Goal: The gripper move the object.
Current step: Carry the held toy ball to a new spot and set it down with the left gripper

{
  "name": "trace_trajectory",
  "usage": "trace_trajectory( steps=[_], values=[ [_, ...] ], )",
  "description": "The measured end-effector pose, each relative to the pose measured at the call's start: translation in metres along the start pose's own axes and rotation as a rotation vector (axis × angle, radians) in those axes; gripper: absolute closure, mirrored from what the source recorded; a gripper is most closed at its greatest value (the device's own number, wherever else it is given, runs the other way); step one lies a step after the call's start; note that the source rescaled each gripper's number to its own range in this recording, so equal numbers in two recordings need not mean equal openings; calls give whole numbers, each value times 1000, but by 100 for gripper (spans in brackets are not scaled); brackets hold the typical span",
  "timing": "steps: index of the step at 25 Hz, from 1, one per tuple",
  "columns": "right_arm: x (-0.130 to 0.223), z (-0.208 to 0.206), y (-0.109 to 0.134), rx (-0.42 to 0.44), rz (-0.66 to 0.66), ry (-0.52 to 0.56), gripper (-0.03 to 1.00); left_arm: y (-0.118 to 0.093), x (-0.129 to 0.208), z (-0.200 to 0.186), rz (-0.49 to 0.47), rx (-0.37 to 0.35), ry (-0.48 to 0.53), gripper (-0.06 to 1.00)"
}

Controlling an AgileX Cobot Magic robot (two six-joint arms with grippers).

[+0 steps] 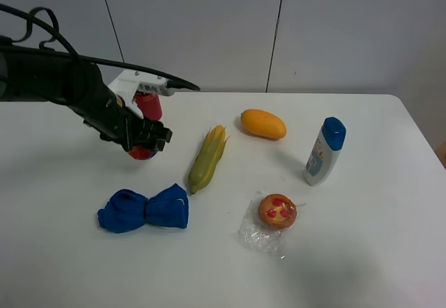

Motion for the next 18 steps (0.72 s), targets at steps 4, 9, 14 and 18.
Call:
trace_trajectory(
  steps=[4,9,14,18],
  values=[
    [0,0,0,0,0,0,-3,-48,-36,-30,347,98,-137,91],
    [0,0,0,0,0,0,-3,-102,-47,-45,450,260,-282,91],
    [0,0,0,0,0,0,-3,-129,-30,-25,579,302,-270,91],
    [0,0,0,0,0,0,-3,-135,-12,11,675,296,-192,91]
  ],
)
Point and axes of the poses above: a point on each arm's last joint axis where the gripper is mounted, z pointing out along that axis toward the gripper, y along the wrist's bending axis when the last joint is at zero, x = y × z, the point moved 3 cm from there along z, pointing out along that axis toward the gripper, and after that the axes turned 11 degrees about -z, right-handed, at the moved point
